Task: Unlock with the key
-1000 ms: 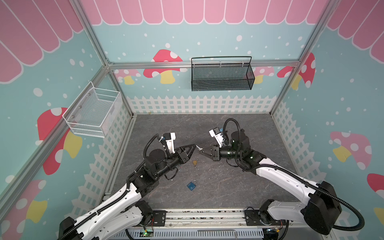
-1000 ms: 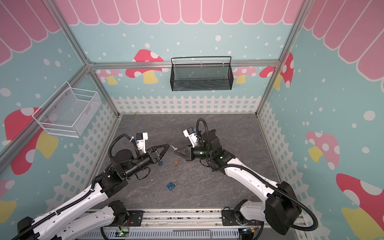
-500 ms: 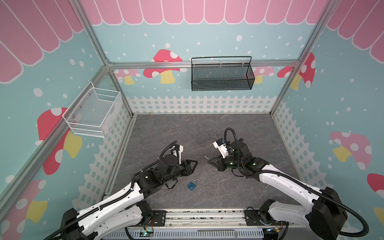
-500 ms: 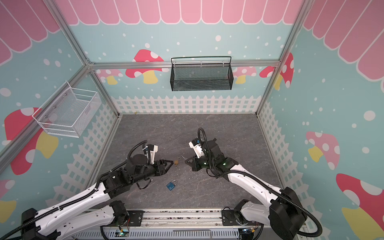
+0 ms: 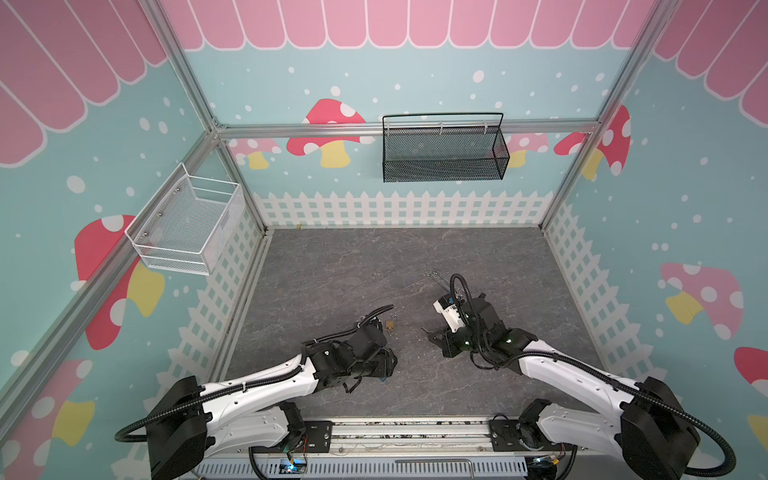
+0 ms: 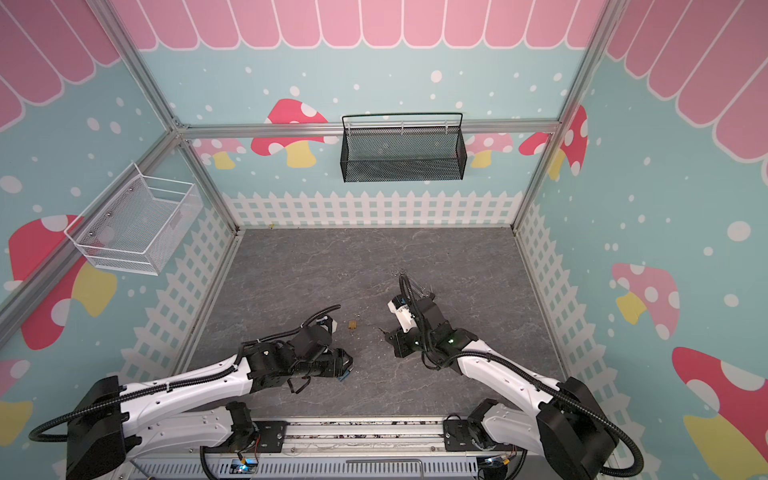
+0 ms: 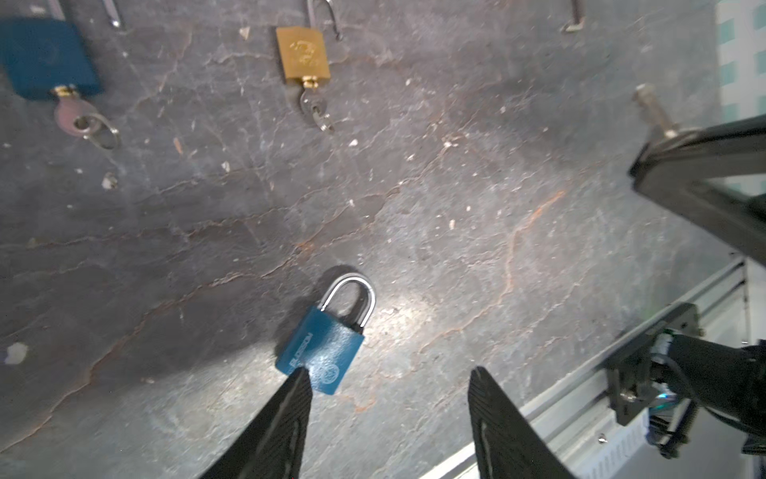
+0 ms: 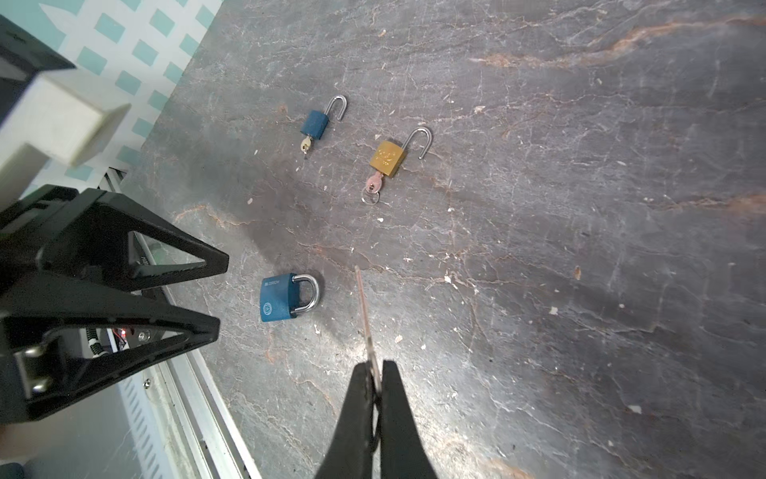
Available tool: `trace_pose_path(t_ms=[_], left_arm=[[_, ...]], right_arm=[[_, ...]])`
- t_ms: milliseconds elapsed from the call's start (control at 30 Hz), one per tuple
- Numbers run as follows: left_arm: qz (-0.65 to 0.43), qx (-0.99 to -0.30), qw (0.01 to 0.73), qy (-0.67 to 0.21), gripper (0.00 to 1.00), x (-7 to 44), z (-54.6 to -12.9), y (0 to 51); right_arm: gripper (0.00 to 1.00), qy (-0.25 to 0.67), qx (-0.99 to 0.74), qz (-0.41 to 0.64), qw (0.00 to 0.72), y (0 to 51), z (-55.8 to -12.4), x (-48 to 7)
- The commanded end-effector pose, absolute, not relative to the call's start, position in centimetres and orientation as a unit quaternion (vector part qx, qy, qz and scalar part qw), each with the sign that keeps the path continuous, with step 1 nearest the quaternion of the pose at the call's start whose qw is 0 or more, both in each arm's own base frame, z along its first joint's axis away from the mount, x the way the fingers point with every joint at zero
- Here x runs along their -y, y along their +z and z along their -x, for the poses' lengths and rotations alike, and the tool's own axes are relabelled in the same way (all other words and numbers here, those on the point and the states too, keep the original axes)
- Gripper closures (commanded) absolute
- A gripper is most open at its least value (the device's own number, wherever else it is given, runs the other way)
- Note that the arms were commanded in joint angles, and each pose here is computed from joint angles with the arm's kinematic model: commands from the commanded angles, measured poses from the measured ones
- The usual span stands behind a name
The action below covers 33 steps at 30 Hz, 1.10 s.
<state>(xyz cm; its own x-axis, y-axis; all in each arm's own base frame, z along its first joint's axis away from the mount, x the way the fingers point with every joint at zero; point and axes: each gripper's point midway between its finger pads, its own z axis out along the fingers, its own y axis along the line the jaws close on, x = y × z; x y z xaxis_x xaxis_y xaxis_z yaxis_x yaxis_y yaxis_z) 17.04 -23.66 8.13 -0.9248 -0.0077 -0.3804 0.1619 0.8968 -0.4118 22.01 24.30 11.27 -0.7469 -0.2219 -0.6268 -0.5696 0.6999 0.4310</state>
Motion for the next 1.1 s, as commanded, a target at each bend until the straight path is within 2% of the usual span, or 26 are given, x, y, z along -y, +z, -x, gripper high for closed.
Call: trace_pose_path(t_ms=[0,233,567,1067], left_arm=[[-0.047,-0.964,0.183,-0.190,0.37,23.0,-16.9,6.6],[-0.051,-0.972,0.171,-0.153,0.33,22.8,-17.3,4.6],[-0.064,-0.978,0.151,-0.130,0.33,23.4,-16.9,3.2],[-0.095,-0.985,0.140,-0.046,0.37,24.8,-15.5,2.7]], right_arm=[[1.00,0.310,-0.872,0.233,0.298,11.4,-22.4,-24.1],[1.00,0.315,-0.864,0.235,0.314,11.1,-22.5,-24.2],[1.00,0.315,-0.861,0.238,0.321,10.8,-22.2,-23.9],[1.00,0.300,-0.868,0.224,0.326,10.9,-22.5,-23.2]])
